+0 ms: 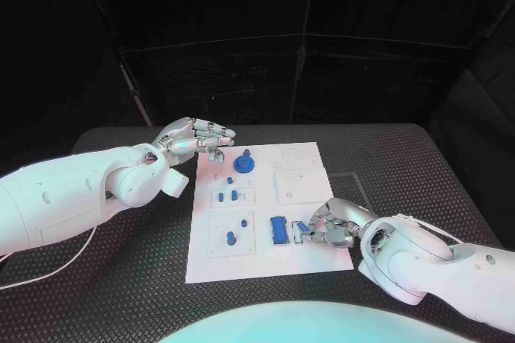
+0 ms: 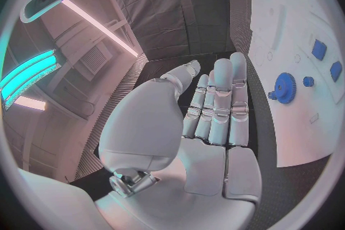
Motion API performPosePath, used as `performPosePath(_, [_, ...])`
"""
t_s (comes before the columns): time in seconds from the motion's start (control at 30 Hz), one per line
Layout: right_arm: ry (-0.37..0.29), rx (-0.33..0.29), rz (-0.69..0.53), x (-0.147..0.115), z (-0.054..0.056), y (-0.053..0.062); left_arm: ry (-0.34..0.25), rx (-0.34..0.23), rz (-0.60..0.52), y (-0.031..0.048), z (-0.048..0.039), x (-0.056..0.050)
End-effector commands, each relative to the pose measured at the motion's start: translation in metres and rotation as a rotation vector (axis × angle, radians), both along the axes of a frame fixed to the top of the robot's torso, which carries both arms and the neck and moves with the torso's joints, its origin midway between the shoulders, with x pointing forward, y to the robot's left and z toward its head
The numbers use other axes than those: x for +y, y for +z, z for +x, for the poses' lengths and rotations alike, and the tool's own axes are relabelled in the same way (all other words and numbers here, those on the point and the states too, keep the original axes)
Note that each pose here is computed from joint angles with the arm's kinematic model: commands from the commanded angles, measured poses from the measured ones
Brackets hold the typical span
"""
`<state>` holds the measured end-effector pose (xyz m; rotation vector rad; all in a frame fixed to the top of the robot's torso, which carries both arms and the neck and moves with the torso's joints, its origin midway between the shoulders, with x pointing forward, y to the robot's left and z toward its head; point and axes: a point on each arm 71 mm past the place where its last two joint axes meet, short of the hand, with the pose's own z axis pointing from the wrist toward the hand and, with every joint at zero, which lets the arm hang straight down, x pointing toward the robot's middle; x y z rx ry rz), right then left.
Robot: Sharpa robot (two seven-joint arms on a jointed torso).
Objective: Assemble the parts on the task board
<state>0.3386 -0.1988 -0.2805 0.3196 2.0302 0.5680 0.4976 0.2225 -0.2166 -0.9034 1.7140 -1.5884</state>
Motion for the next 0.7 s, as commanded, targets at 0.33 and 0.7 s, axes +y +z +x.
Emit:
performPosePath(0.33, [0.004,0.056,0.002,0.012,0.003,-0.007,-0.013,-0.005,-0.011,0.0016,-0.0005,-0.002])
performPosePath(0.7, [0.004,0.050,-0.014,0.014,0.006,-0.010,-0.017,-0.001,-0.012,0.0016,-0.0011,-0.003])
